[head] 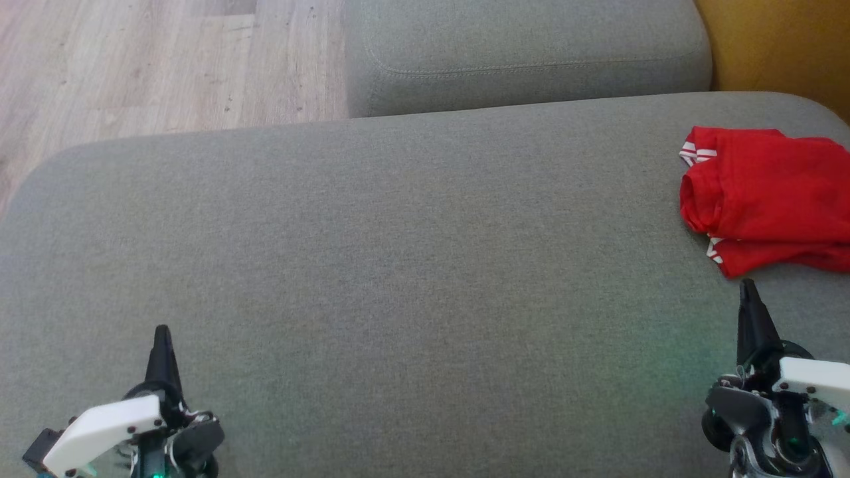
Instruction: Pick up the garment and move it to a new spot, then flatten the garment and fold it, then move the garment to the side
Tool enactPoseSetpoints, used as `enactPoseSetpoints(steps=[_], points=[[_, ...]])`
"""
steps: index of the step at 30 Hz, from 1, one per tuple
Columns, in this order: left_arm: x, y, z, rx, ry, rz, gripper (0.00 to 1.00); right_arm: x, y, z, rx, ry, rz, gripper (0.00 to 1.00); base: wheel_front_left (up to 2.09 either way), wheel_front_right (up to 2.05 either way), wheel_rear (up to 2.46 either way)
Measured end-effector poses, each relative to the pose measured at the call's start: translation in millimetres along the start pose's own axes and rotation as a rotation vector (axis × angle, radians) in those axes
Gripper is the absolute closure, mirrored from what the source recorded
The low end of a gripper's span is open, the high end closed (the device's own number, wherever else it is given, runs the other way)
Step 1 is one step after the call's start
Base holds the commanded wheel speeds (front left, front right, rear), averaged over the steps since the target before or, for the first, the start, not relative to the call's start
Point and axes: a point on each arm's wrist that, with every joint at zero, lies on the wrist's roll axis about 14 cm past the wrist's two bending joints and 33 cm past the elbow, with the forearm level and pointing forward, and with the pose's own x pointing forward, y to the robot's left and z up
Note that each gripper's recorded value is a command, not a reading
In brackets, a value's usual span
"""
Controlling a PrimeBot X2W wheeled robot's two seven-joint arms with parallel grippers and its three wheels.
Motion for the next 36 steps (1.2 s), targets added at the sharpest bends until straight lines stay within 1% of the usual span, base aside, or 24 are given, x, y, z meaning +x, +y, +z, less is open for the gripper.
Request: enactPoseSetpoints(steps=[36], points=[[-0.1,0.0,0.5,-0.003,0.000,0.000,1.00,-0.2,0.0,1.0,0.001,0.001,0.000,1.00,0.00,0.00,0.00]])
